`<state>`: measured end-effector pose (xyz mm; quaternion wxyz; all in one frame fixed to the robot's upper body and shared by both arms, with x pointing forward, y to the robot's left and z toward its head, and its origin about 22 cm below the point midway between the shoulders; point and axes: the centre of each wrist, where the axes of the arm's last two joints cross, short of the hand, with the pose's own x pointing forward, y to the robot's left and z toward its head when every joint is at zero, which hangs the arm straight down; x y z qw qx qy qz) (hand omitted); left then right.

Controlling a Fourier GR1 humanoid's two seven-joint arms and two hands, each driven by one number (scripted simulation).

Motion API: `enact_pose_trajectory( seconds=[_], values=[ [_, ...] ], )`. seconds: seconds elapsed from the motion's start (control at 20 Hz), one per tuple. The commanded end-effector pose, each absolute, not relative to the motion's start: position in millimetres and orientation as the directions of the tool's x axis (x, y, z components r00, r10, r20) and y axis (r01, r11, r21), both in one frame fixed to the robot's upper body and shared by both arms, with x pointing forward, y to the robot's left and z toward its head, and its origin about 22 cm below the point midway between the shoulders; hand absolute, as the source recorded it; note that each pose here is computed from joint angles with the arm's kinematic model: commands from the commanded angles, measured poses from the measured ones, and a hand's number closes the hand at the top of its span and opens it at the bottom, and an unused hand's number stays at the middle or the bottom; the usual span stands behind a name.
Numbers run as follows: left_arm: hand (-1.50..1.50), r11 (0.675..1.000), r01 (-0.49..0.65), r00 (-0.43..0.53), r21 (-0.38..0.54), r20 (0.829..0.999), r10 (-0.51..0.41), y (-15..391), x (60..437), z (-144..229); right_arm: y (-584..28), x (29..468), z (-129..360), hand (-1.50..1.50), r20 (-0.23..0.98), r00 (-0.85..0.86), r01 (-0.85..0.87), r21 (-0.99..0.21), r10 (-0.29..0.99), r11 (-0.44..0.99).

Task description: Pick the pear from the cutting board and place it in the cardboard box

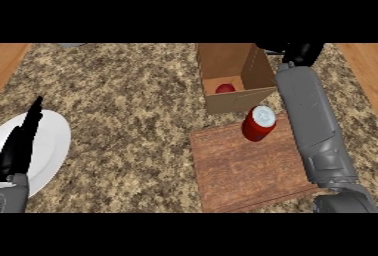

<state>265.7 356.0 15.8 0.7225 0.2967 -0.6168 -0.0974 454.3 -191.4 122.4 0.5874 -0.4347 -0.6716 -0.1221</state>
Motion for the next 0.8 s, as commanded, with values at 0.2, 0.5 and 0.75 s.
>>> enact_pose_trajectory(
  seconds=[0.2,0.5,0.75],
  values=[
    [0.0,0.795,-0.254,0.251,0.55,0.832,-0.495,376,243,-2,-253,405,111,-1.5,0.903,0.088,0.775,-0.328,0.42,0.541],
    [0.0,0.798,-0.253,0.24,0.546,0.835,-0.495,355,254,14,-298,332,102,-1.5,0.888,0.12,0.745,-0.376,0.444,0.552],
    [0.0,0.794,-0.253,0.262,0.553,0.829,-0.494,372,236,5,-307,264,122,-1.5,0.874,0.164,0.69,-0.433,0.458,0.58]
  ],
)
